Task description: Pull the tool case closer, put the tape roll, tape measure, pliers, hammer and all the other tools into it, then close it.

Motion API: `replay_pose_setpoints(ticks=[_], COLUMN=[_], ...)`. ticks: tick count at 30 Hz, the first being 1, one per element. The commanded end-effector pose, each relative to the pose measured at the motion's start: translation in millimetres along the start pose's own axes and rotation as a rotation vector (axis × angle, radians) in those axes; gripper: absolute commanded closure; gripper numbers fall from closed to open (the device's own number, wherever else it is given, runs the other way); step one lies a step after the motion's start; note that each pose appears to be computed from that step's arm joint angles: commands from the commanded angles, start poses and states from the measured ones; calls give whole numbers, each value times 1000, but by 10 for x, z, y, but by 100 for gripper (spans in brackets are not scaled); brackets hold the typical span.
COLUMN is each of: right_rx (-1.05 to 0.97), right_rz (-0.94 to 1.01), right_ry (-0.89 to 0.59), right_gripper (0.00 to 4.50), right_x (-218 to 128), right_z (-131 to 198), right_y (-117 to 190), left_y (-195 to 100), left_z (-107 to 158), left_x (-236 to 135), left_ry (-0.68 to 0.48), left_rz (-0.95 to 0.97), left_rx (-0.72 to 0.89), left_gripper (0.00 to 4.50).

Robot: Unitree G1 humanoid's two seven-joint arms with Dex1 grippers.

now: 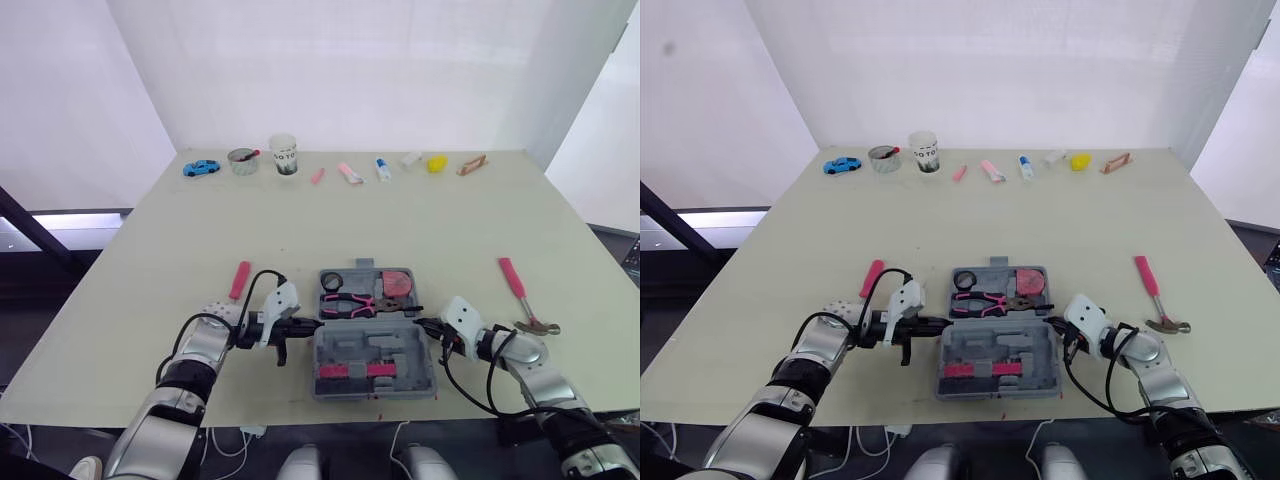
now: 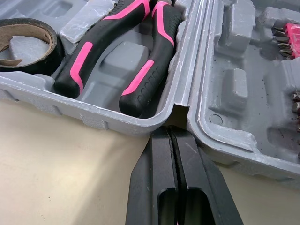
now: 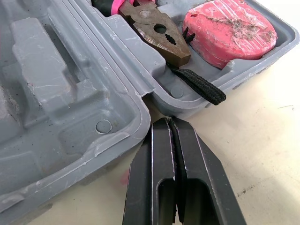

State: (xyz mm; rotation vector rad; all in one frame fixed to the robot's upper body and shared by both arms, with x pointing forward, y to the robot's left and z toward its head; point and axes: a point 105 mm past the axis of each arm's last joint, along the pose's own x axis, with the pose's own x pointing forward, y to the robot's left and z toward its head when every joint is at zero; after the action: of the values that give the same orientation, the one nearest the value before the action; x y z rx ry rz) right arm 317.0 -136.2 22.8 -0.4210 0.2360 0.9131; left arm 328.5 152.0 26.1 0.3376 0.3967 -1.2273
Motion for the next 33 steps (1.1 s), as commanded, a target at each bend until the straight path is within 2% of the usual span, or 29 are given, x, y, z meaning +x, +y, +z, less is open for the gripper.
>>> replay_pose_setpoints(ticks=[1,33], right_rx=[-49,-53], right_rz=[16,10], right_ry=[-88,-95], right_gripper=[445,445], right_x=[35,44], right_z=[254,273], right_y=[9,4], left_y=[-7,-19], left_z=[76,10], left_x=[109,135], left_ry=[-10,13], left_rz=[-2,4], left_rx=[31,27], left_gripper=[450,450])
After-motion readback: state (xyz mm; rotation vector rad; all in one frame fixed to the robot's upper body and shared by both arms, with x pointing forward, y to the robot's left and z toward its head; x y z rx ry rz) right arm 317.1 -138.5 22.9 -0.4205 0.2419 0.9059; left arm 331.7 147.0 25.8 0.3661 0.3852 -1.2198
